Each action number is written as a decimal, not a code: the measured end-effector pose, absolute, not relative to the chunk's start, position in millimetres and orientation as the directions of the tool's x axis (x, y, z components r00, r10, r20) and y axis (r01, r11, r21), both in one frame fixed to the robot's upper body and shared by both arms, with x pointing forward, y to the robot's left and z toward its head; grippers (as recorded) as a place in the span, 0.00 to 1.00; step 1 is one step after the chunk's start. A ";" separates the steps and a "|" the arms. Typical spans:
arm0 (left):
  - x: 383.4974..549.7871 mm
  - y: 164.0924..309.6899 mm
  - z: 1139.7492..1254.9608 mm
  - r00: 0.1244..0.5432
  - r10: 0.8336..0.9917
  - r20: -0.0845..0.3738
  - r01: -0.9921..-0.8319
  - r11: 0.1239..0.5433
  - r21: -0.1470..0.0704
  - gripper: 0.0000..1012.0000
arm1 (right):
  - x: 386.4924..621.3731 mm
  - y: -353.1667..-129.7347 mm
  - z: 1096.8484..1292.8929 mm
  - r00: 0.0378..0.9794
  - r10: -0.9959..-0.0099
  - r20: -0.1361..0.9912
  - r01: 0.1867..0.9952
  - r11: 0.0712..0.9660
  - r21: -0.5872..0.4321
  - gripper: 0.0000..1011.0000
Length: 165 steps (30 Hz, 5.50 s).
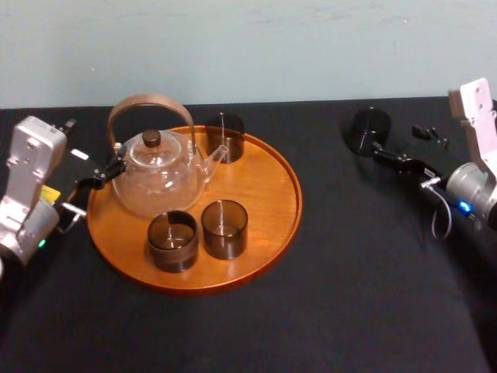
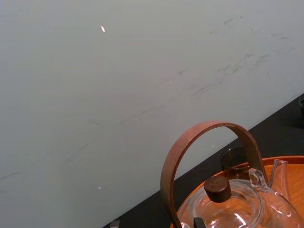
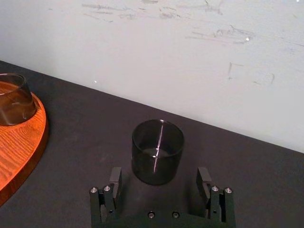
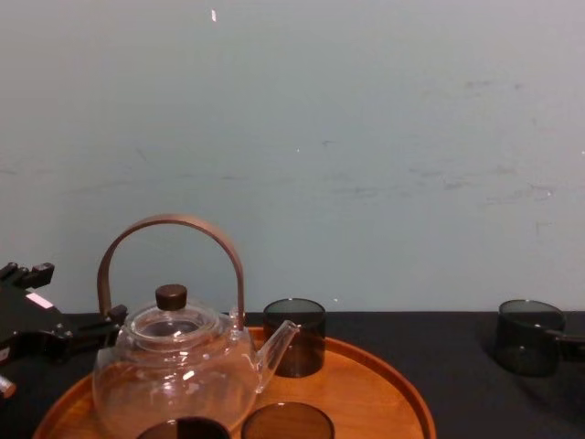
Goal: Pick up the glass from the table and place it on the tray.
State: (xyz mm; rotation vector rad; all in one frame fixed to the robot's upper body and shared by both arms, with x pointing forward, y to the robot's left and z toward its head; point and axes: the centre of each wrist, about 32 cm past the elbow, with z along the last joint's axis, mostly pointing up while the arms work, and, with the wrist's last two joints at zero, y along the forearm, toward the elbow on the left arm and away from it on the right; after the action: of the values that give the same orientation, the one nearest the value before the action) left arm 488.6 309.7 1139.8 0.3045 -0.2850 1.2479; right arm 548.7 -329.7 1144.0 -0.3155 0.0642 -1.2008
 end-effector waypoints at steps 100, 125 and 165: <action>488.6 309.7 1139.8 0.292 0.880 0.374 -0.955 0.287 0.070 1.00 | 600.1 -312.1 1136.9 0.404 -0.907 0.120 0.882 0.351 -0.314 0.59; 488.6 309.7 1139.8 0.292 0.880 0.374 -0.955 0.287 0.070 1.00 | 598.5 -314.0 1136.4 0.403 -0.909 0.106 0.881 0.354 -0.313 0.87; 488.6 309.7 1139.8 0.292 0.880 0.374 -0.955 0.287 0.070 1.00 | 645.4 -293.7 1136.6 0.428 -0.899 0.089 0.864 0.378 -0.333 1.00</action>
State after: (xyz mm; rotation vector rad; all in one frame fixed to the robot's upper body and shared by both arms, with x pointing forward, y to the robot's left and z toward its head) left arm 488.6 309.7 1139.8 0.3044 -0.2851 1.2480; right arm 645.4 -293.7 1136.6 -0.3540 0.1130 -1.1300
